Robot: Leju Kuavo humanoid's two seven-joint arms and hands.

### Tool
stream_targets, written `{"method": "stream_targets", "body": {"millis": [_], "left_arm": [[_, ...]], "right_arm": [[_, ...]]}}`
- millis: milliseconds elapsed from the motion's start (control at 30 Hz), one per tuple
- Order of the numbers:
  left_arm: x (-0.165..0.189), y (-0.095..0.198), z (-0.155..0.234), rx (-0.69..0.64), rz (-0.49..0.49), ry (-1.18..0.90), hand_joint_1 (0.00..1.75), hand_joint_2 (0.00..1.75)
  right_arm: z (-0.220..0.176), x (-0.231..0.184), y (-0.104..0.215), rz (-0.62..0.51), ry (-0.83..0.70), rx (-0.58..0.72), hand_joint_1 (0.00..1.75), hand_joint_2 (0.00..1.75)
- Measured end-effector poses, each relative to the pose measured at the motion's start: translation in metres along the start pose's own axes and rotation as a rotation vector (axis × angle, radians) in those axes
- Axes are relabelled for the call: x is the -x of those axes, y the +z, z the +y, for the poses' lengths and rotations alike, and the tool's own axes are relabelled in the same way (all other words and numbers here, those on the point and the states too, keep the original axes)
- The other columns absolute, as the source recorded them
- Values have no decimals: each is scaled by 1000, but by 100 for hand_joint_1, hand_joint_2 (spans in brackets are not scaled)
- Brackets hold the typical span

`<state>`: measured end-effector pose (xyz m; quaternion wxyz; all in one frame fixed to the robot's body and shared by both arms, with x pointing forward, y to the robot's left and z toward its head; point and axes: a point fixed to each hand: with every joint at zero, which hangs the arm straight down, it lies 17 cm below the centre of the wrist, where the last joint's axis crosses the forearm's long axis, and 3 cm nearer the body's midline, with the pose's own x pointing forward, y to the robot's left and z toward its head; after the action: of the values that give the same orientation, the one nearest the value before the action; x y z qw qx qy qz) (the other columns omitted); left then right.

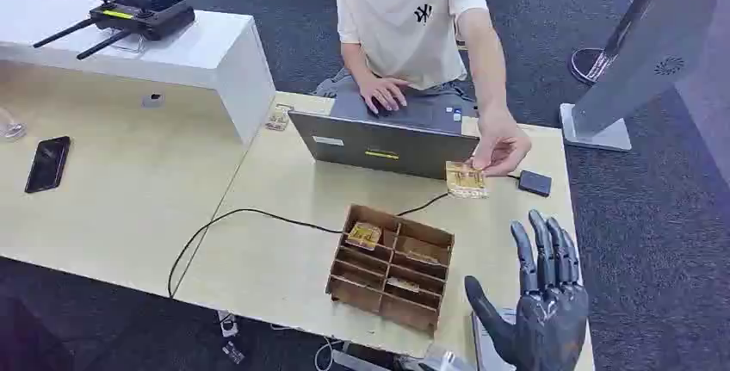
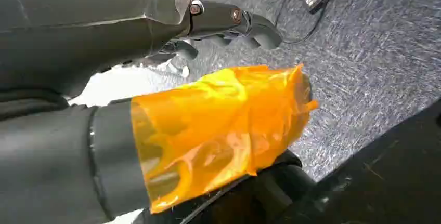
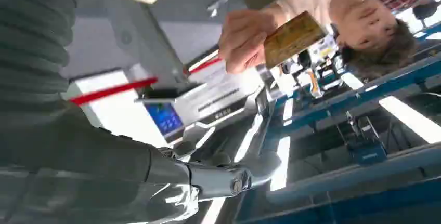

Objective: Pass the card to the sensor for recognition and then transmit it.

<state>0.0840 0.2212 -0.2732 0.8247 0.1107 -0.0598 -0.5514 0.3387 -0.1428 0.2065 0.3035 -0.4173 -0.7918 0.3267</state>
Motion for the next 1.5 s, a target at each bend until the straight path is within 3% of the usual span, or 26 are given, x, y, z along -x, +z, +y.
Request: {"method": "stream_targets", "body": {"millis": [567, 600, 633, 667, 1500], "left_arm": [[-5, 0, 8, -1, -8, -85, 0, 0], [-5, 0, 8, -2, -8, -86, 0, 0], [-5, 0, 8, -2, -8, -87, 0, 0], [-5, 0, 8, -2, -8, -88, 0, 0], [-5, 1, 7, -5, -3, -75, 0, 0]], "right_arm": [[25, 49, -46, -35, 280, -66, 5, 175], [26, 49, -48, -38, 284, -67, 31, 175], [27, 49, -49, -40, 289, -71, 82, 175], [28, 50, -50, -41, 293, -76, 171, 175], [42, 42, -54, -39, 279, -109, 175, 175]]}}
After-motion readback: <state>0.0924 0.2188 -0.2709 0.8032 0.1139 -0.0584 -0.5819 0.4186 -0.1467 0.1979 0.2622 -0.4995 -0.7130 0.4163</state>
